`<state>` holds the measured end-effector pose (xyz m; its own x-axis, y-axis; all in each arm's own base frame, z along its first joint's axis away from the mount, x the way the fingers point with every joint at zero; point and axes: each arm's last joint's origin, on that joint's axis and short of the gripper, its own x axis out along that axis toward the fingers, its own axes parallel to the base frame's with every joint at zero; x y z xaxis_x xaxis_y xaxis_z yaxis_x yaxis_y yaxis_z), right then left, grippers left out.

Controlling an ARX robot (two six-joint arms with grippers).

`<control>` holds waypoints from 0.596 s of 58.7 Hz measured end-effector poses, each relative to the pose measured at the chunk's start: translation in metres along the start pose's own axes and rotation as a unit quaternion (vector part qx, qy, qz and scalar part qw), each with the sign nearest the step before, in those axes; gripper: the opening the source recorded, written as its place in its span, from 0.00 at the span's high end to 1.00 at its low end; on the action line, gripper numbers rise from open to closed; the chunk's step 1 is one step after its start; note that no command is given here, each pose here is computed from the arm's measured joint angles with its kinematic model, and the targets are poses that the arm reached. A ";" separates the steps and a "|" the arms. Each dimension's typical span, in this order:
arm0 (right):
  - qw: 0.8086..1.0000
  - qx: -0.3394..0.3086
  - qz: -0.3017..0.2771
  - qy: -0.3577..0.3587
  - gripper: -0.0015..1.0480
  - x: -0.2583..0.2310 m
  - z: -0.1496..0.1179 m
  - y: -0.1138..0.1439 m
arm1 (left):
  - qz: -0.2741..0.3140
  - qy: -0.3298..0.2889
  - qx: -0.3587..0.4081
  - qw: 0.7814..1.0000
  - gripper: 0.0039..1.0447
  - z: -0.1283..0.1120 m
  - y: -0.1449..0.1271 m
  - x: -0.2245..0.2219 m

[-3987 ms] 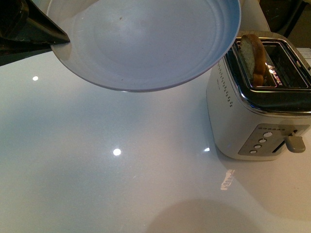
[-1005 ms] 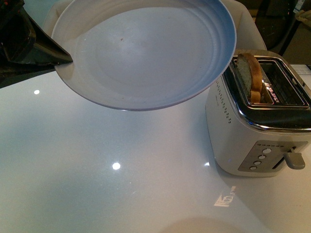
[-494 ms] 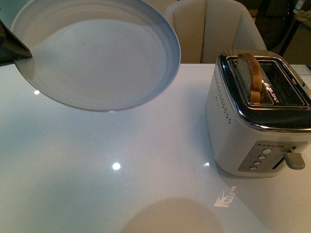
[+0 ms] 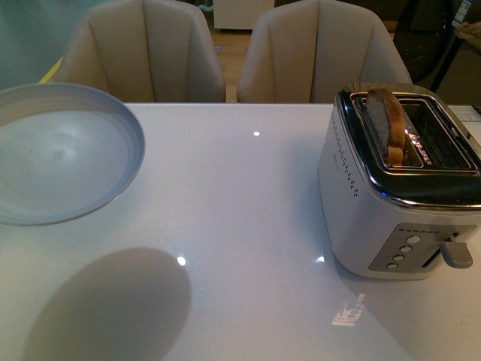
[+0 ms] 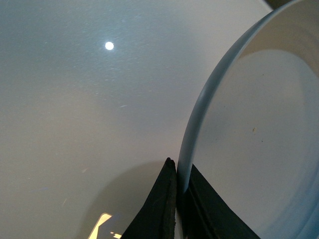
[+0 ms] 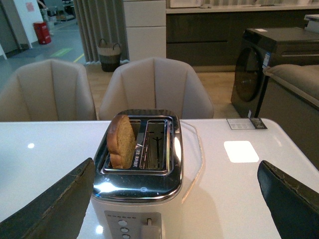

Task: Left arm holds plate, right arm toasts bread

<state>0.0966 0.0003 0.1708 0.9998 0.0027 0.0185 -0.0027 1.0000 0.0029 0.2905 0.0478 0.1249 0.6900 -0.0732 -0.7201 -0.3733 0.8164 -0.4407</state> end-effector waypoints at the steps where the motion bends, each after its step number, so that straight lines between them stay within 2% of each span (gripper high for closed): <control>1: 1.000 0.000 0.000 0.000 0.09 0.000 0.000 0.000 | 0.003 0.000 -0.001 1.000 0.97 -0.001 0.006 0.004; 17: 1.000 0.000 0.000 0.000 0.09 0.000 0.000 0.000 | 0.047 0.032 -0.013 0.998 0.97 -0.023 0.070 0.043; 35: 1.000 0.000 0.000 0.000 0.09 0.000 0.000 0.000 | 0.045 0.035 -0.019 0.998 0.97 -0.038 0.087 0.068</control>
<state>0.0966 0.0003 0.1708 0.9998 0.0027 0.0185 -0.0027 1.0000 0.0029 0.2815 0.0921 0.0169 0.6084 -0.0412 -0.7926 -0.4558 0.7994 -0.3914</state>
